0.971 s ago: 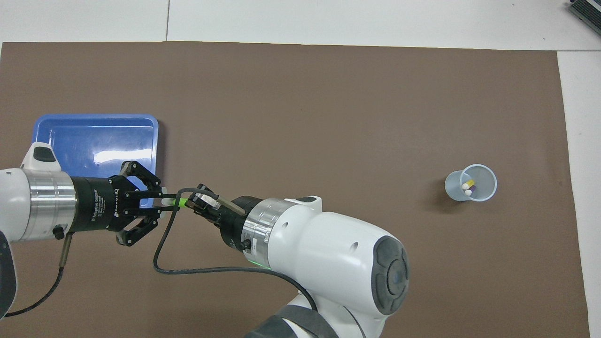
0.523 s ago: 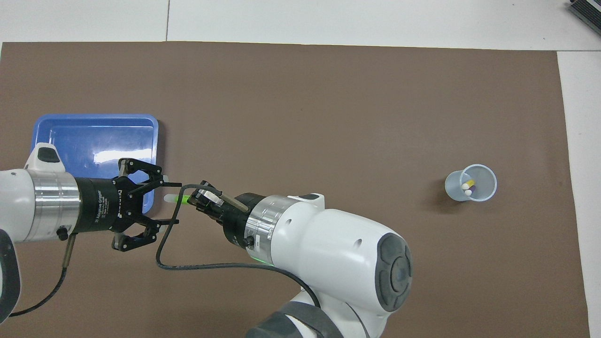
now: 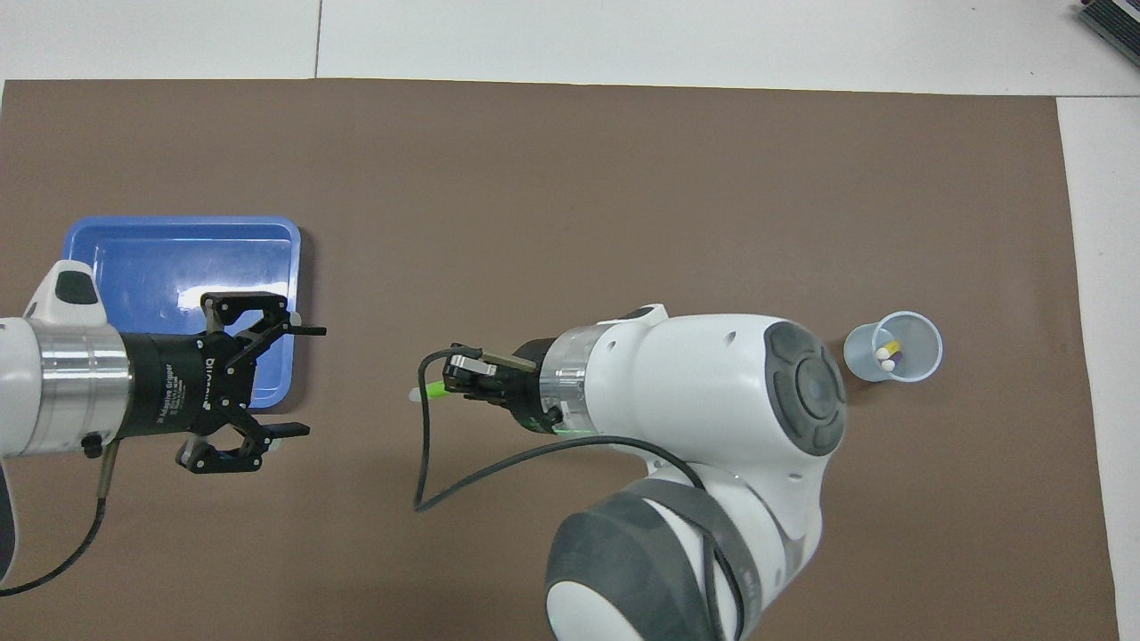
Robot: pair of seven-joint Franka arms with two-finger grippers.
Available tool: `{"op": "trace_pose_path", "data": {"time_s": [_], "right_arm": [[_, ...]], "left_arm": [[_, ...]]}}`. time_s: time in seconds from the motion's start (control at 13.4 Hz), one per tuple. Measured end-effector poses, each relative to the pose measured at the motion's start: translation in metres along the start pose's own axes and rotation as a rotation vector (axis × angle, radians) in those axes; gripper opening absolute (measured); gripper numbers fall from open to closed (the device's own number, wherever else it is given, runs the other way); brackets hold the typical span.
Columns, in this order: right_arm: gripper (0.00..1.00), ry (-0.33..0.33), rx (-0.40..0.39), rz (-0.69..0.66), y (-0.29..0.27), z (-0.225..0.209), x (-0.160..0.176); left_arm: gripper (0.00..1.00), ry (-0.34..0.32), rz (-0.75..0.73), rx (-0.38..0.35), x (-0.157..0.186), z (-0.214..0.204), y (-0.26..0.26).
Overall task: Transfer and insert pens with both arms
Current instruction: 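Move the green pen to the clear cup with the right gripper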
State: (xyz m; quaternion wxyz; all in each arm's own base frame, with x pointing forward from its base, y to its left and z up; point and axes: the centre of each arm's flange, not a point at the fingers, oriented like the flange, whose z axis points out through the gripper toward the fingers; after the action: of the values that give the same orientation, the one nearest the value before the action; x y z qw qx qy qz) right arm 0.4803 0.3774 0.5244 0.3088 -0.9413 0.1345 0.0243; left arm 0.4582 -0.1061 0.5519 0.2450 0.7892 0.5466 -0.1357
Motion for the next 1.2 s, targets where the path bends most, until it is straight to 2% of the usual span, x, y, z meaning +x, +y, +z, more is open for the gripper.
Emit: {"op": "trace_pose_path", "data": {"time_s": [0.22,0.52,0.75,0.9,1.05,1.2], "right_arm": [[0.18,-0.018,-0.163,-0.122,0.026,-0.014,0.013],[0.18,-0.083,-0.411,-0.366,0.082,-0.042,0.045],[0.18,-0.176,-0.514,-0.535,0.140,-0.080,0.083],[0.18,-0.230,-0.602,-0.694,0.170,-0.102,0.102],[0.18,-0.284,-0.683,-0.855,0.185,-0.114,0.112],[0.18,-0.324,-0.735,-0.965,0.191,-0.120,0.117]], "left_arm": [[1.00,0.047,0.214,0.042,0.049,-0.023,-0.016],[1.00,0.136,0.552,0.207,0.076,-0.033,-0.035],[1.00,0.188,0.789,0.303,0.097,-0.051,-0.044],[1.00,0.235,0.921,0.374,0.107,-0.067,-0.046],[1.00,0.283,1.008,0.430,0.109,-0.084,-0.040],[1.00,0.328,1.045,0.457,0.109,-0.100,-0.025]]}}
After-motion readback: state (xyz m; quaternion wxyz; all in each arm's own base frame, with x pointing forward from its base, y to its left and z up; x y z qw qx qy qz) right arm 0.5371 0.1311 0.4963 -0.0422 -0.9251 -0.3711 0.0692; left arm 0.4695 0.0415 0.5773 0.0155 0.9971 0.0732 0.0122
